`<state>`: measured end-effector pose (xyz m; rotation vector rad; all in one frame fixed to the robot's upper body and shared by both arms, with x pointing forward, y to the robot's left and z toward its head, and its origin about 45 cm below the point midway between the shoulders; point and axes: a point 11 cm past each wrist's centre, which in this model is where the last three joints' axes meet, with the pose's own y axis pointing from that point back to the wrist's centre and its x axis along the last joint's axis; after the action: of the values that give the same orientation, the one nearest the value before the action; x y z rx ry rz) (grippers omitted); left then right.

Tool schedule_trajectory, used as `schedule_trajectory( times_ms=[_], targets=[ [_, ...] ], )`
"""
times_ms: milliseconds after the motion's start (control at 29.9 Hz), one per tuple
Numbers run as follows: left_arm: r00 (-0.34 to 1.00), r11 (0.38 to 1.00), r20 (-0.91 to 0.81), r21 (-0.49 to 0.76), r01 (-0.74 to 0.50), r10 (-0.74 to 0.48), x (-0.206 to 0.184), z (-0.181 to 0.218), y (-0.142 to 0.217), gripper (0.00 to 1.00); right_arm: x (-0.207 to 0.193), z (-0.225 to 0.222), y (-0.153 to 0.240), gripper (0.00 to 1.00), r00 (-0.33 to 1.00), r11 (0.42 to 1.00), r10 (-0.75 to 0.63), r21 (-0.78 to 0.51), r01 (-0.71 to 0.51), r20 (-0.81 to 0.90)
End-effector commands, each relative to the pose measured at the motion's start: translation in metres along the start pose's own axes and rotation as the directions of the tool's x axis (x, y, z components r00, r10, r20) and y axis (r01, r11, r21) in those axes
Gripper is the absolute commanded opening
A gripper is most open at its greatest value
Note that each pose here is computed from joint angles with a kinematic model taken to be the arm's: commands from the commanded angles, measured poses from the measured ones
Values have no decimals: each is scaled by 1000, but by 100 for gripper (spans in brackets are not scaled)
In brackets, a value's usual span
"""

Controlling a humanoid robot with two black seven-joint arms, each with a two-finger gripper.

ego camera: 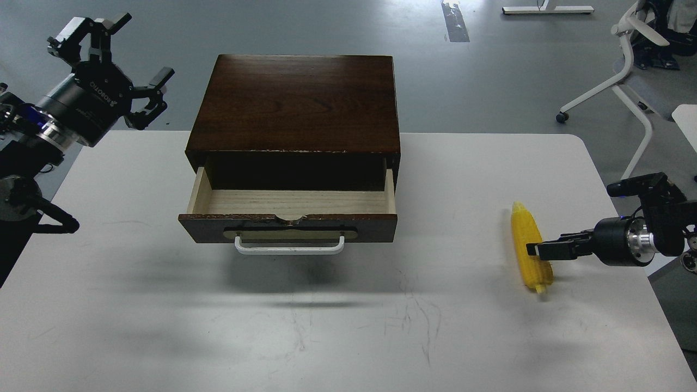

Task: Put corn in drawer with both arms
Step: 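Move the right gripper down to the yellow corn and grasp it, then lift the corn with the right gripper and carry it over the drawer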

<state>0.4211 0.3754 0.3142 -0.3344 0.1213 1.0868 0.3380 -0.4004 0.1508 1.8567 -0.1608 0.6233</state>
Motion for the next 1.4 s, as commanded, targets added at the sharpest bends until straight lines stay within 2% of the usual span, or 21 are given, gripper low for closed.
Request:
schedule_trajectory(
  times_ms=[0,67,100,167,201,268,435,569,602,736,803,870,1004,1070,1171,1204,1371],
  targets=[
    [1000,1000,-2,-2,1,-1,0,0,0,98,-4,-1,-6,71,1000,1000,-22,-1,22,-10],
    [1000,1000,-1,-2,0,0,0,0,0,99,-5,-1,-7,61,1000,1000,-25,-1,25,-10],
    [1000,1000,-1,-2,0,0,0,0,0,98,-5,-2,-7,49,1000,1000,-22,-1,22,-11],
    [1000,1000,-1,-2,0,0,0,0,0,98,-5,-1,-7,33,1000,1000,-19,-1,19,-13],
    [1000,1000,-1,-2,0,0,0,0,0,98,-3,-1,-6,18,1000,1000,-16,-3,16,-15],
    [1000,1000,-1,-2,0,0,0,0,0,98,-1,-1,-4,0,1000,1000,-12,-3,12,-17],
    [1000,1000,-1,-4,2,-2,-1,1,0,98,2,-1,-1,0,1000,1000,-6,-3,6,-20],
    [1000,1000,2,-9,3,-3,-1,5,0,98,46,-14,26,0,994,996,89,20,-87,-62],
    [1000,1000,2,-9,3,-3,-1,5,0,98,46,-14,26,0,994,996,89,21,-88,-62],
    [1000,1000,-5,-22,-1,1,0,8,-1,99,125,-50,68,0,956,972,232,72,-222,-179],
    [1000,1000,-5,-24,-1,1,0,8,-1,98,147,-64,78,0,938,964,265,87,-252,-221],
    [1000,1000,-5,-25,0,0,0,9,-2,98,187,-98,90,0,896,954,300,119,-276,-327],
    [1000,1000,-2,-27,-2,2,1,10,-1,98,227,-151,95,0,824,955,296,144,-258,-484],
    [1000,1000,8,-25,-8,8,4,14,1,98,249,-198,92,0,748,959,283,165,-231,-600],
    [1000,1000,13,-28,-9,10,4,17,2,98,263,-252,87,0,647,959,282,200,-199,-709],
    [1000,1000,13,-28,-9,10,4,17,2,98,263,-253,87,0,646,959,282,200,-199,-709],
    [1000,1000,15,-25,-12,12,5,17,3,98,254,-319,55,0,466,965,261,238,-110,-845]
  ],
)
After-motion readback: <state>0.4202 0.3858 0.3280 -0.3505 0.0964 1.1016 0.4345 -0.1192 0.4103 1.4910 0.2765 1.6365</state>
